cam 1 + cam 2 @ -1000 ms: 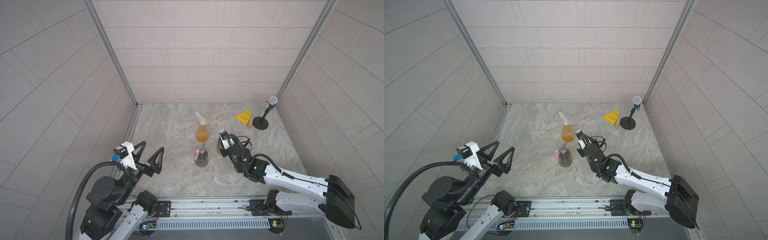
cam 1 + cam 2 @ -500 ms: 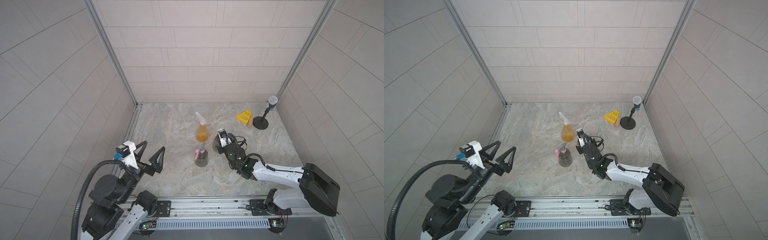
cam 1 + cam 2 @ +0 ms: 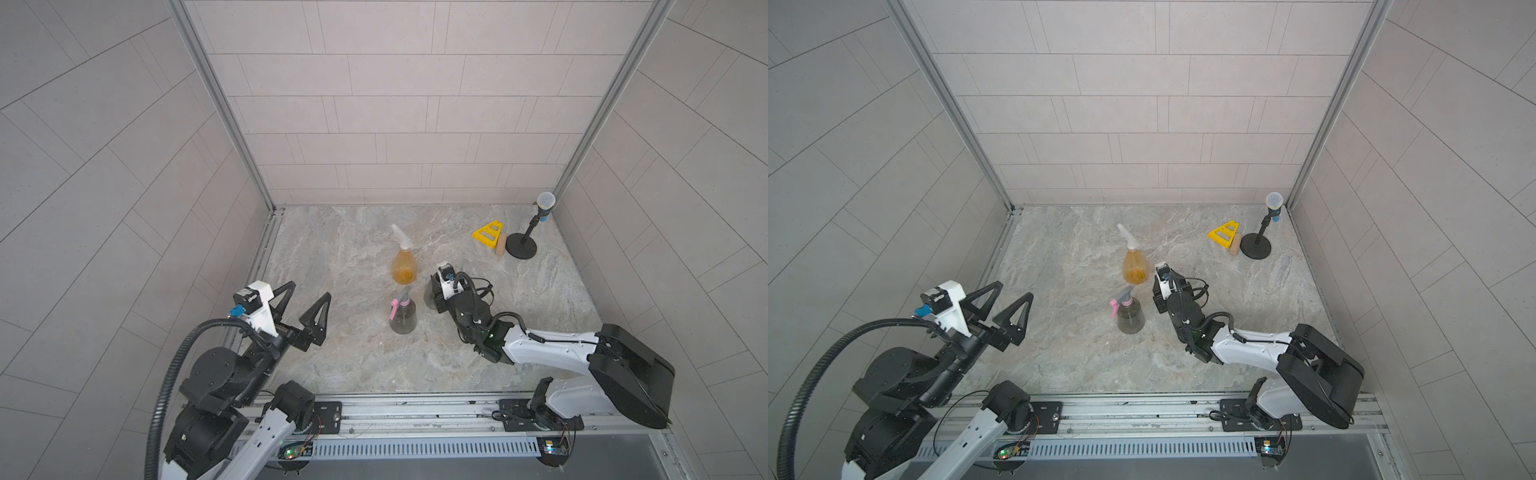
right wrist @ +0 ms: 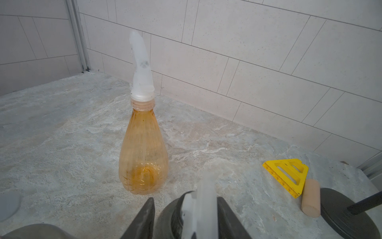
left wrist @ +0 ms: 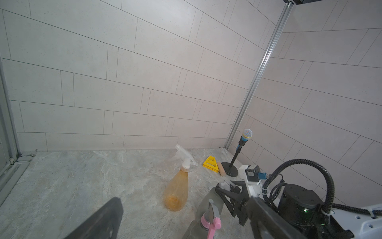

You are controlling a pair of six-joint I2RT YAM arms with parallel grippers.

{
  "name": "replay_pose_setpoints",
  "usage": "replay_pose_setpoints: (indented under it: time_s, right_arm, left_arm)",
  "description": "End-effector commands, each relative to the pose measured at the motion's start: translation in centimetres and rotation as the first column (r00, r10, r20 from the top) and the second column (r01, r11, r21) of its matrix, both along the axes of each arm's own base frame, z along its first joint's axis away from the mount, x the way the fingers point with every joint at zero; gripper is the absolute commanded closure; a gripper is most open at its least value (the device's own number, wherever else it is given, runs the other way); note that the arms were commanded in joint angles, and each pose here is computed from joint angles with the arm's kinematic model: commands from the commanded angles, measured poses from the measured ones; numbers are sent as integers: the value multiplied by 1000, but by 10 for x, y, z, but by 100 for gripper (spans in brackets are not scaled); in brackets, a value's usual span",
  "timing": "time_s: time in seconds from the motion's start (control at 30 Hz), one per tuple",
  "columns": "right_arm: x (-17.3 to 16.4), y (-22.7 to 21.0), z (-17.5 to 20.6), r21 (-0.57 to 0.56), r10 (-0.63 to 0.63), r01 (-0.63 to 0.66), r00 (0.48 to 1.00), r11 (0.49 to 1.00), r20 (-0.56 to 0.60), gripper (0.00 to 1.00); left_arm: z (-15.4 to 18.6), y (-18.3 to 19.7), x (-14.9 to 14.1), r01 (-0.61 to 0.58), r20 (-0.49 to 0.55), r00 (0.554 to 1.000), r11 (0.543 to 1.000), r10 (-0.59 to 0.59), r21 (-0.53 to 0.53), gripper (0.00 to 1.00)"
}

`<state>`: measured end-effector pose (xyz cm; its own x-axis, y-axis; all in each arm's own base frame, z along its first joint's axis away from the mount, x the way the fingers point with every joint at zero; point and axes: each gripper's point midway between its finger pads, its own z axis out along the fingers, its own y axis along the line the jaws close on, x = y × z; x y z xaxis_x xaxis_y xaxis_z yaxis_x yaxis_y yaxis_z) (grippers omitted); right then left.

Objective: Attach spray nozzles to spray bottles
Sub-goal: Place the spray bottle at the center of the board.

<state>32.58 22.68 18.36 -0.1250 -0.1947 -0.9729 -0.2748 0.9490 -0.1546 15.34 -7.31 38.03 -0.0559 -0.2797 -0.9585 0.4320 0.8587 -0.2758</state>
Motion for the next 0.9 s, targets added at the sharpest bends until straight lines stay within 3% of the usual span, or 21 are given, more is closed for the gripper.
replay_pose_setpoints:
  time_s: [0.0,0.03,0.1,0.17,0.5,0.63,0.73,0.87]
  right_arm:
    - [-1,0,9,38,2,-3,1000,999,14,45]
    - [-1,0,11,38,2,-2,1000,999,15,41]
    - [0,0,15,40,1,-2,1000,999,19,24]
    - [0,0,20,46,-3,2,1000,999,28,0]
    - [-8,-10,92,105,-8,-7,991,994,136,0]
    - [-19,-23,139,189,-22,-16,980,982,200,0]
    - [-32,-48,166,265,-87,22,969,964,233,0]
    - [-42,-88,180,342,-205,124,955,932,212,0]
  left_arm:
    - [6,-2,0,9,20,1000,1000,-9,-2,0]
    - [5,-2,0,9,19,1000,1000,-9,-3,0]
    - [6,-2,0,11,19,1000,1000,-11,-5,0]
    - [7,-2,-1,13,22,1000,1000,-12,-6,0]
    - [6,-4,2,14,13,1000,1000,-13,-5,0]
    - [5,-3,6,-4,4,1000,1000,4,-1,0]
    - [-7,12,31,-148,-40,988,987,150,63,0]
    - [-39,30,93,-382,-112,898,880,426,283,0]
